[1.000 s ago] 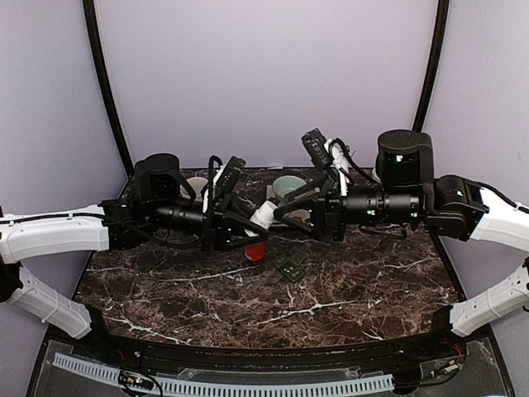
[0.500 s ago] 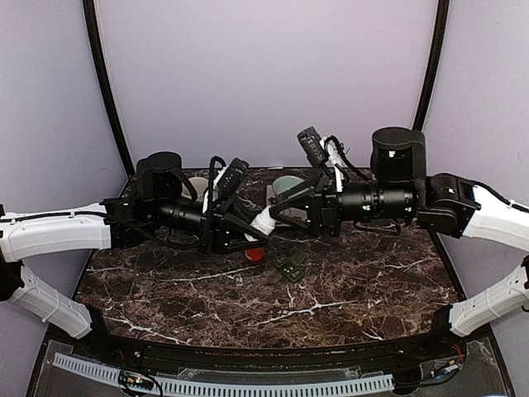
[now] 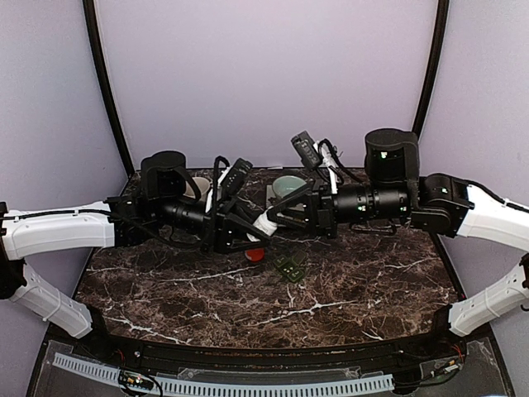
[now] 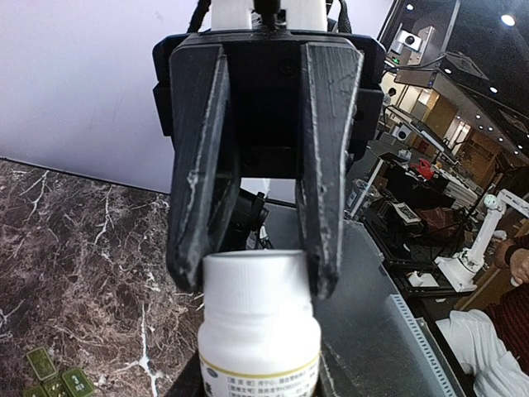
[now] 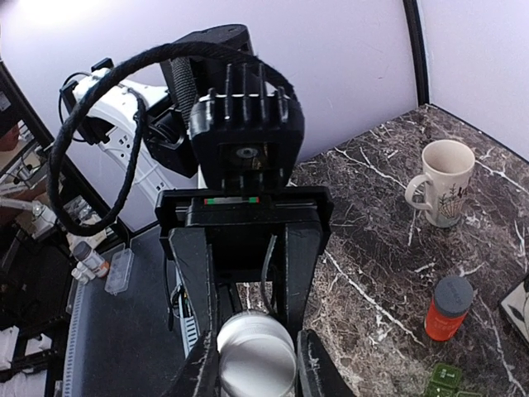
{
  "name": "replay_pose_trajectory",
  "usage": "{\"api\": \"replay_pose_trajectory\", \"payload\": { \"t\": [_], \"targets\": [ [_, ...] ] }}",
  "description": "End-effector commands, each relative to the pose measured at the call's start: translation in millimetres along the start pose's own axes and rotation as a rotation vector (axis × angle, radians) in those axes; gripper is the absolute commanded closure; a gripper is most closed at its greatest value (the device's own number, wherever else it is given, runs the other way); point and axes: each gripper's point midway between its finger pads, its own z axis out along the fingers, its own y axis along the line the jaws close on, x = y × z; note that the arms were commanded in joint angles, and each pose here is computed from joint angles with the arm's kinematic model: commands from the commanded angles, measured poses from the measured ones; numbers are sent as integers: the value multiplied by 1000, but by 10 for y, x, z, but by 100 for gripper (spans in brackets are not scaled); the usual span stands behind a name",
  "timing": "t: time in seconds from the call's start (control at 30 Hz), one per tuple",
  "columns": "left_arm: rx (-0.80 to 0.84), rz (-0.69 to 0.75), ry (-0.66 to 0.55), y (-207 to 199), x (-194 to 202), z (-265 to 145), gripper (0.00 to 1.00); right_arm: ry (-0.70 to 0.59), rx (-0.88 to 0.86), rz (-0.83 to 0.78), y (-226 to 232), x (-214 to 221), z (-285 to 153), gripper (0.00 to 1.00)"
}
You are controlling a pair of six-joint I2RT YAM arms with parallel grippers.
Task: Sort the pills into containers
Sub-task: Screw the lid of the pill bottle onto the pill bottle.
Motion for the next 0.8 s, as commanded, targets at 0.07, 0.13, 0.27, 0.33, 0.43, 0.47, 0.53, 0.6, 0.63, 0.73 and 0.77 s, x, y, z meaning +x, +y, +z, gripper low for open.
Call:
{"api": "replay_pose_trajectory", "payload": {
  "t": [0.07, 0.13, 0.27, 0.33, 0.43, 0.47, 0.53, 0.6, 0.63, 0.73, 0.77],
  "targets": [
    [21, 30, -19, -65, -129, -27, 100, -23, -36, 9, 25, -77, 35, 91],
    [21, 32, -19, -66, -137, -29, 100, -13, -42, 16, 27, -59, 51, 93],
    [25, 35, -13, -65, -145, -21, 100, 10, -55, 28, 33, -22, 96, 95],
    [27, 36, -6, -59, -140, -14, 100, 21, -61, 32, 36, -3, 119, 97],
    [30, 31, 9, -54, -116, -5, 100, 45, -64, 38, 34, 33, 147, 99],
    [30, 30, 13, -50, -112, -1, 100, 55, -63, 40, 28, 49, 159, 100],
    [25, 29, 20, -40, -102, 0, 100, 67, -57, 42, 18, 60, 173, 100],
    [15, 35, 20, -27, -109, -5, 100, 78, -50, 46, 9, 81, 192, 100],
    [4, 39, 19, -14, -117, -7, 100, 81, -41, 49, -3, 86, 198, 100],
    [-44, 49, 9, 51, -144, -21, 100, 90, -6, 60, -46, 105, 237, 100],
    [-59, 55, 4, 65, -160, -28, 100, 94, 6, 65, -62, 115, 253, 100]
  ]
}}
